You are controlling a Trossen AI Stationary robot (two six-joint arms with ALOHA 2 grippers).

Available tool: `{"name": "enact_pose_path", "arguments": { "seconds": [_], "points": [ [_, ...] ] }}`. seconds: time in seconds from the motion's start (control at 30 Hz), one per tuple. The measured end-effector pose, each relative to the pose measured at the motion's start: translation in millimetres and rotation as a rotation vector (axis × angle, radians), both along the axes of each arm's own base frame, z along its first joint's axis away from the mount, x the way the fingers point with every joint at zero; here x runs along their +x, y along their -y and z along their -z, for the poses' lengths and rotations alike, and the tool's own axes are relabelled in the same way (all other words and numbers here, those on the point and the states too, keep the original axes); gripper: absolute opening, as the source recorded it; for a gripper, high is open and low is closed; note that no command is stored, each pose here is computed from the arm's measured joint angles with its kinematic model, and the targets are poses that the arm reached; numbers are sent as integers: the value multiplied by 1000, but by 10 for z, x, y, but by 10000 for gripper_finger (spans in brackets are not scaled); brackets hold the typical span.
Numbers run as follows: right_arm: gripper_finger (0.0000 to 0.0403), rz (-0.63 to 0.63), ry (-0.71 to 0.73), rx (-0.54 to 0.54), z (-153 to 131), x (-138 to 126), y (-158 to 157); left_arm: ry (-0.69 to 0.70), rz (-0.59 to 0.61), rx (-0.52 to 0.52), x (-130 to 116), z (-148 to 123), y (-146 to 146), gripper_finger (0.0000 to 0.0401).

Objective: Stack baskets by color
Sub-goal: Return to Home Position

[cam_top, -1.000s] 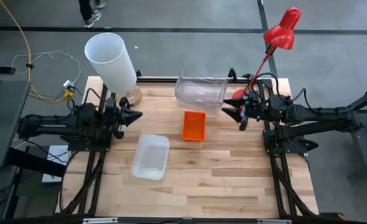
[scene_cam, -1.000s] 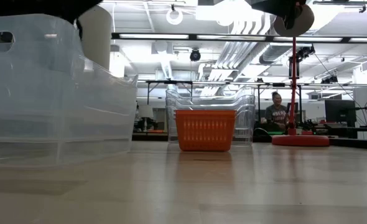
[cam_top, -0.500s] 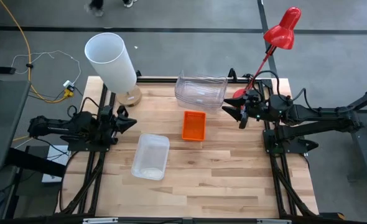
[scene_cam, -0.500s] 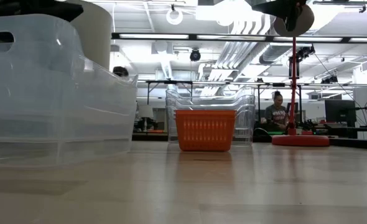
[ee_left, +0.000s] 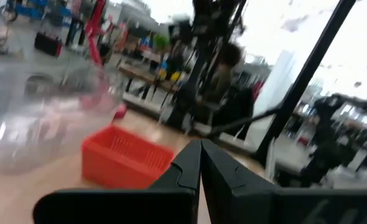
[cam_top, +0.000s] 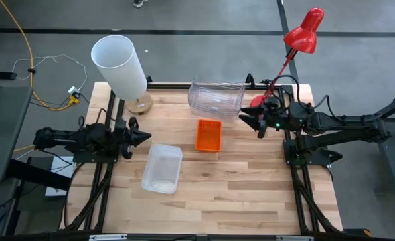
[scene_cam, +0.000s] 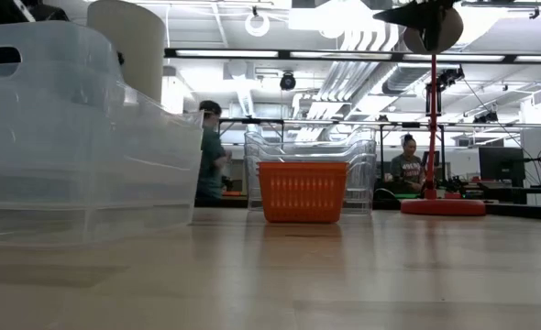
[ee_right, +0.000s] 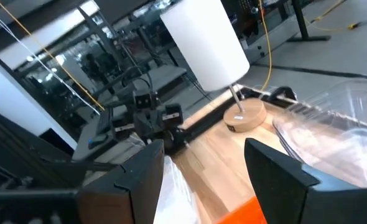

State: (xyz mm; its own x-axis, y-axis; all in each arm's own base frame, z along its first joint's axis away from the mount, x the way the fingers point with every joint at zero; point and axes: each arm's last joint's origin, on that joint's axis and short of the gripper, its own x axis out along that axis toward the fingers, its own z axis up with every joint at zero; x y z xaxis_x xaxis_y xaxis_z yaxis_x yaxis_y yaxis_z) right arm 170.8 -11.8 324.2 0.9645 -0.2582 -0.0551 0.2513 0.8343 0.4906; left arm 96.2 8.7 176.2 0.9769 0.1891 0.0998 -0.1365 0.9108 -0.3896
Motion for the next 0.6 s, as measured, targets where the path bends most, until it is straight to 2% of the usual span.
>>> {"name": "enact_pose_path", "arguments": {
  "seconds": [0.1, 0.27, 0.4, 0.6],
  "points": [
    [210, -28, -46, 4, 44, -5, -8, -71, -1, 1, 7, 67, 0, 0],
    [183, -132, -141, 39, 125, -116, -43, -72, 15, -23, 10, 72, 3, 0],
    [126, -192, -162, 9, 221, -335, -81, -71, 15, -23, 10, 71, 3, 0],
    [12, -245, -2, 14, 525, -724, -138, -71, 14, -22, 10, 70, 3, 0]
  ]
}}
